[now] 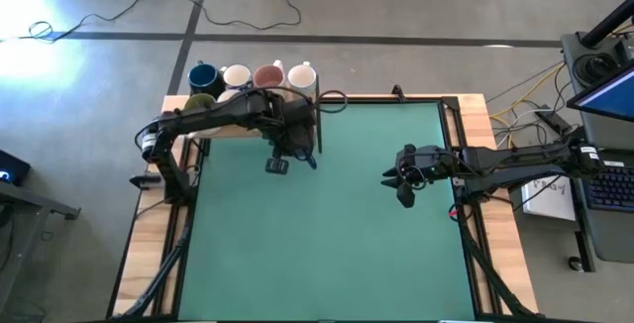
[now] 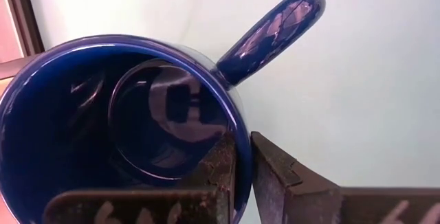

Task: Place coffee mugs
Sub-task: Put the blue mug on the shelf

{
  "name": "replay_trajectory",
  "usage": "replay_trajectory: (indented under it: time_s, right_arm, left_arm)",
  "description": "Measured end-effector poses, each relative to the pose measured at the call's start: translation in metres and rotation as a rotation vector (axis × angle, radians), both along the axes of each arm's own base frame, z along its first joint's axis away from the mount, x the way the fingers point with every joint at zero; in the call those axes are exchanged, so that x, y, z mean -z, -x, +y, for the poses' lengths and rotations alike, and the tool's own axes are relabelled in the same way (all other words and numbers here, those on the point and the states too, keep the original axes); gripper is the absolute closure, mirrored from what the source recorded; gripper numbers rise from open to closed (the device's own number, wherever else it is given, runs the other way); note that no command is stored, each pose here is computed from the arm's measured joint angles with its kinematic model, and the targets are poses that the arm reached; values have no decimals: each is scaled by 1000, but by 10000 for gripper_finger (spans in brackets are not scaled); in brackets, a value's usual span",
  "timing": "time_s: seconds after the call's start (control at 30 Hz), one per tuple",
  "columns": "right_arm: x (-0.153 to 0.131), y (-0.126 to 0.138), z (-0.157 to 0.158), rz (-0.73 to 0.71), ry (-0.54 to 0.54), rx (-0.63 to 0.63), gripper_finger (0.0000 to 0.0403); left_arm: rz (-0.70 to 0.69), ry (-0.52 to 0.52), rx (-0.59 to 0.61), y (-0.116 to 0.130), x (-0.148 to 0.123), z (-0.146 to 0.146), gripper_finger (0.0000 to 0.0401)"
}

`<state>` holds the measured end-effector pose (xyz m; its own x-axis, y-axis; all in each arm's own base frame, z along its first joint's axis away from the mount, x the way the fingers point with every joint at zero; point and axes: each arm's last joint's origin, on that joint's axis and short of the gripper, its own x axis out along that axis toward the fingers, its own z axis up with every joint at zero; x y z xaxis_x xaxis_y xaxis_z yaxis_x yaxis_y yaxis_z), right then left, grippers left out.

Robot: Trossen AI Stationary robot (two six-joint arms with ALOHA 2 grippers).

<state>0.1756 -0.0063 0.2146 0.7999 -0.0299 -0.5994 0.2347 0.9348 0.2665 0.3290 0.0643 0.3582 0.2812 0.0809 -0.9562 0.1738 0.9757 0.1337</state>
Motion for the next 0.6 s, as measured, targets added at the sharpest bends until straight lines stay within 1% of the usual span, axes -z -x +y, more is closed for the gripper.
replay_trajectory:
  time_s: [0.33,0.6]
  right_arm:
    - [0,0,0,0,0,0,280]
    - [0,0,0,0,0,0,280]
  left_arm:
    - [-5,-38,24,2,-1,14,388]
    - [4,-52,42,5,1,30,388]
